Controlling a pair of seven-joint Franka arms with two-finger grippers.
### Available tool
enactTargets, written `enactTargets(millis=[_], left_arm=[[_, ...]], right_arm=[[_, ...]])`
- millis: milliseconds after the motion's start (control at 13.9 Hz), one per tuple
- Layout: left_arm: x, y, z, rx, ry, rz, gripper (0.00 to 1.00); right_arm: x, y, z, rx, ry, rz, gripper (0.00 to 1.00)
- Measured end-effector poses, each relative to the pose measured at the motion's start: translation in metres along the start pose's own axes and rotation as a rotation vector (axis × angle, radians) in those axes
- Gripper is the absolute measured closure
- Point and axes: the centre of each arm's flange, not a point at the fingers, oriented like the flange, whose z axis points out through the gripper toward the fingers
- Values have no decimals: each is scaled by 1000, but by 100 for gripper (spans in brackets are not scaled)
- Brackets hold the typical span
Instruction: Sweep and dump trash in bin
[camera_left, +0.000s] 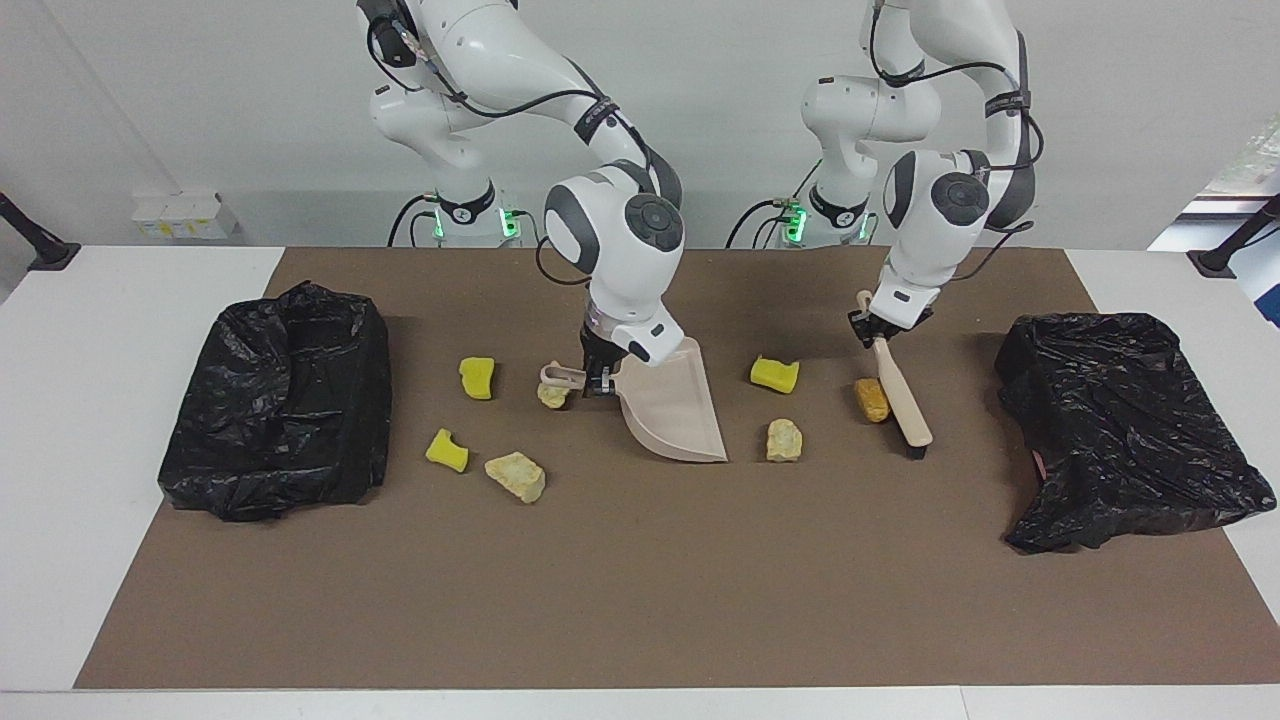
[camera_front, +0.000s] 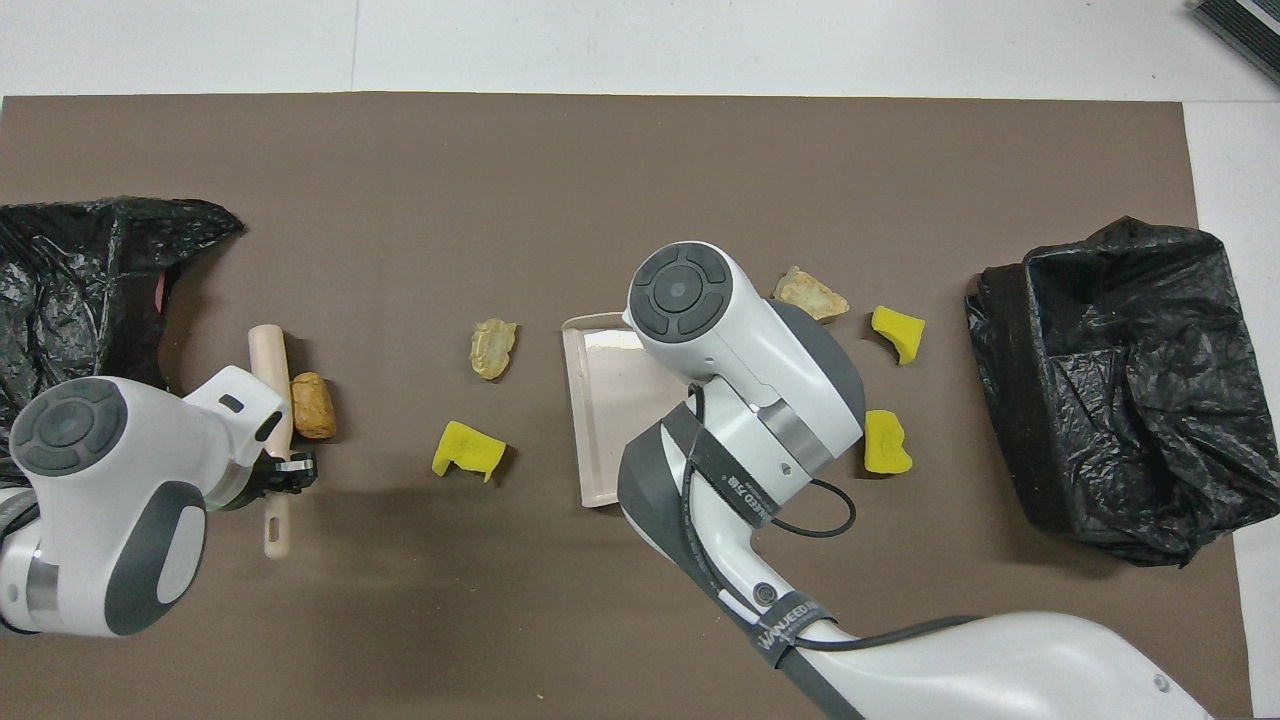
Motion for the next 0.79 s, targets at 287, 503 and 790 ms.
enactTargets(millis=[287,503,790], left_arm=[[-15,62,10,-56,22,84,74],[-21,105,12,-107,36,135,74],[-42,153,10,-134,37,351,74]], right_arm=[[3,-2,1,2,-3,-3,69],[3,-2,2,2,-3,-3,69],[3,-2,2,3,-3,-3,69]])
